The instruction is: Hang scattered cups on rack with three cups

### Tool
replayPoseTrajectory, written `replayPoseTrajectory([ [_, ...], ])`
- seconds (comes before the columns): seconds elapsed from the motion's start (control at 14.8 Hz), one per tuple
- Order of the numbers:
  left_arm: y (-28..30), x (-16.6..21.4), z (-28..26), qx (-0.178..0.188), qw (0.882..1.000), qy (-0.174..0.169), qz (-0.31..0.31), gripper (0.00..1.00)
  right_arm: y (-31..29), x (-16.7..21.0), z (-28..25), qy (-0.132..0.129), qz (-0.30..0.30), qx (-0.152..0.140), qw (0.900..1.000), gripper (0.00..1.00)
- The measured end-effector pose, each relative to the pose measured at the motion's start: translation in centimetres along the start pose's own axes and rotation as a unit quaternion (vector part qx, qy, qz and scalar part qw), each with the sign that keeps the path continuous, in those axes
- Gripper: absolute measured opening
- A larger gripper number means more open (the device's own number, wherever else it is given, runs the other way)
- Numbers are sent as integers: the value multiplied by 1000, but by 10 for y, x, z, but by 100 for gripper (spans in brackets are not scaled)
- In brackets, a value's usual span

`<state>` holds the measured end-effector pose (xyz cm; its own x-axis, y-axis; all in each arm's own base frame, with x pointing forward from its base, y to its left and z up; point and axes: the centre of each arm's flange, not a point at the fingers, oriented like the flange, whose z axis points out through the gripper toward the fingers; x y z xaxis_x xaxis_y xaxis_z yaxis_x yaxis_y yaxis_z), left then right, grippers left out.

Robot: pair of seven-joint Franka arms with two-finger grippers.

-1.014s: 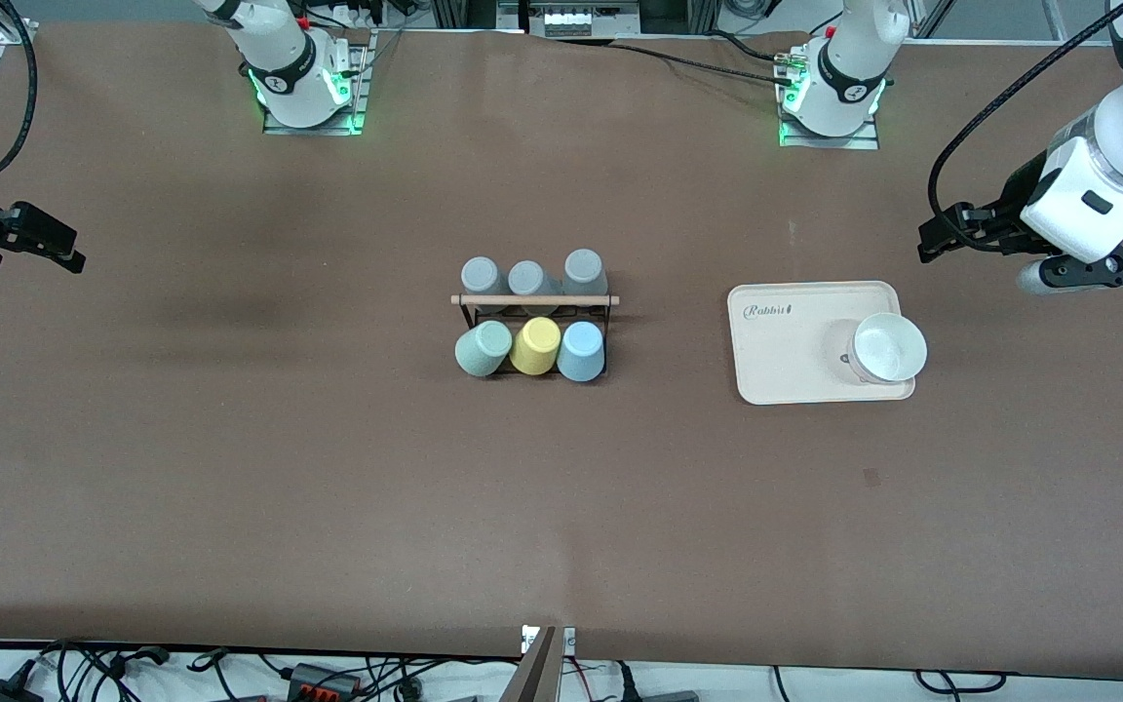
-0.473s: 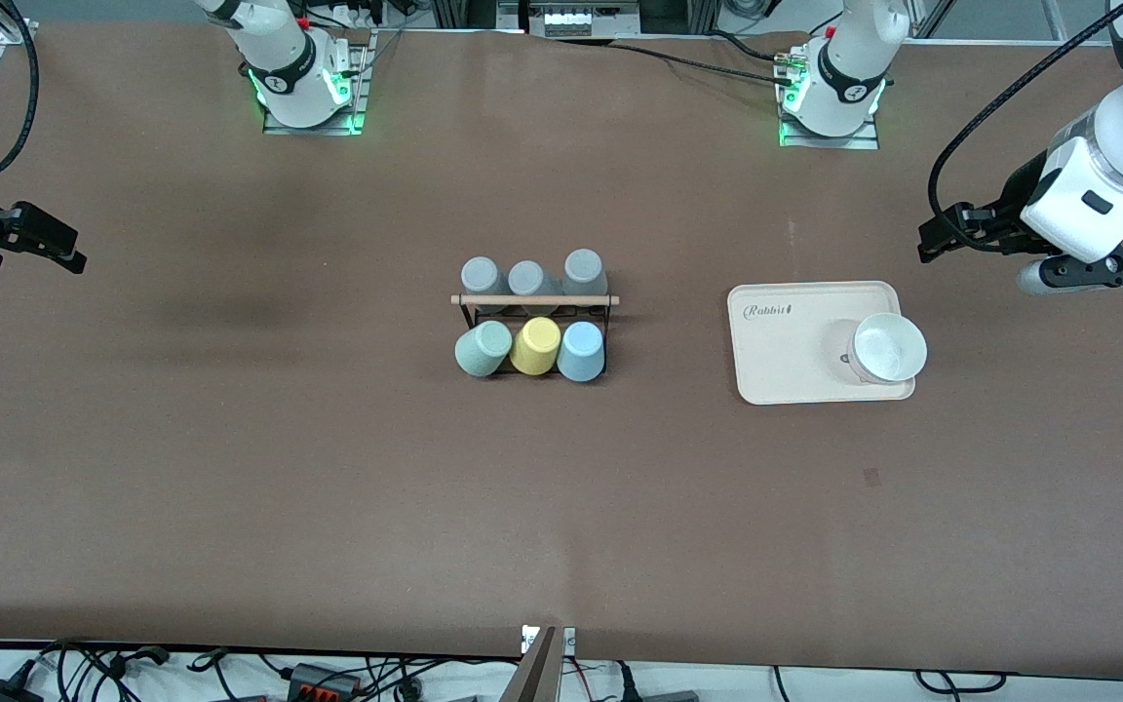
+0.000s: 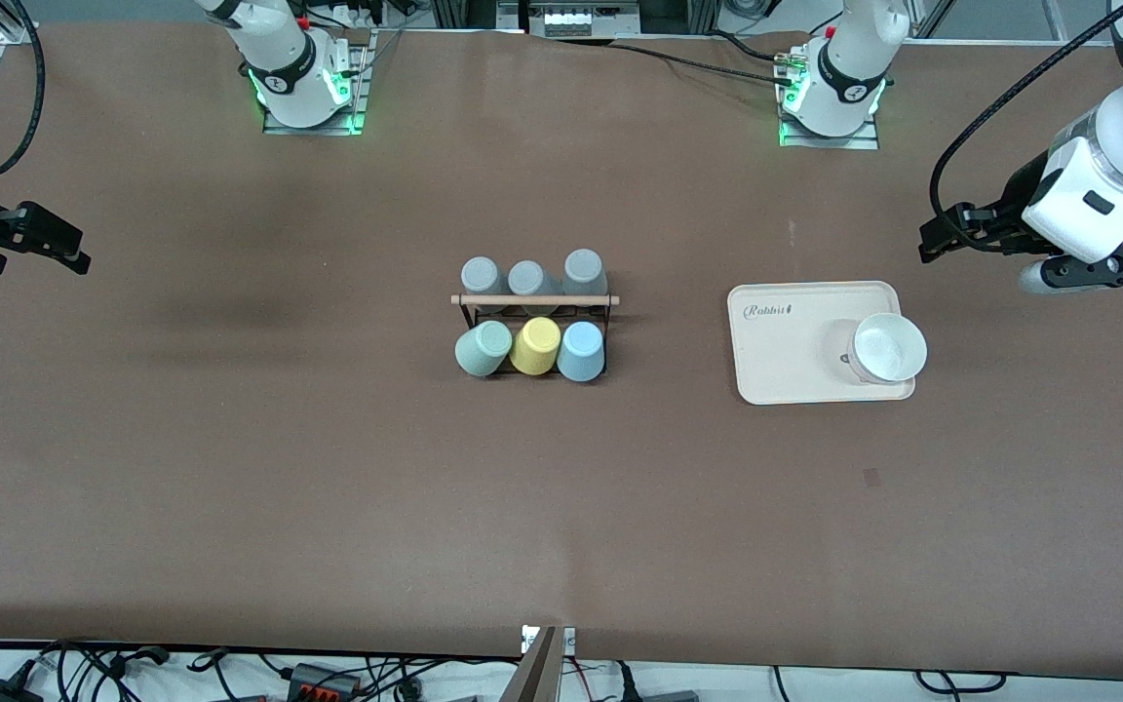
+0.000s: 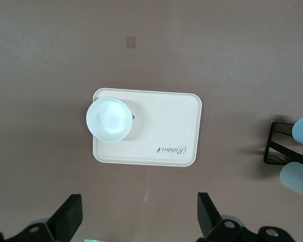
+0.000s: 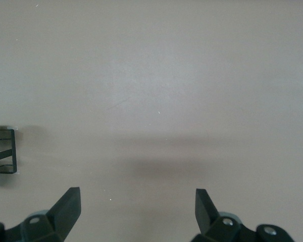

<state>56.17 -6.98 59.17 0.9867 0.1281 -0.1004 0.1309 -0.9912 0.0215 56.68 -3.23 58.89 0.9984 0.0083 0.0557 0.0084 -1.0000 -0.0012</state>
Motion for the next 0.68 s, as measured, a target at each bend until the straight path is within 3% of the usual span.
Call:
replayPoseTrajectory([
  [0.68, 0, -1, 1, 1, 1000, -3, 0, 100, 1, -1, 2, -7, -3, -14, 1000, 100],
])
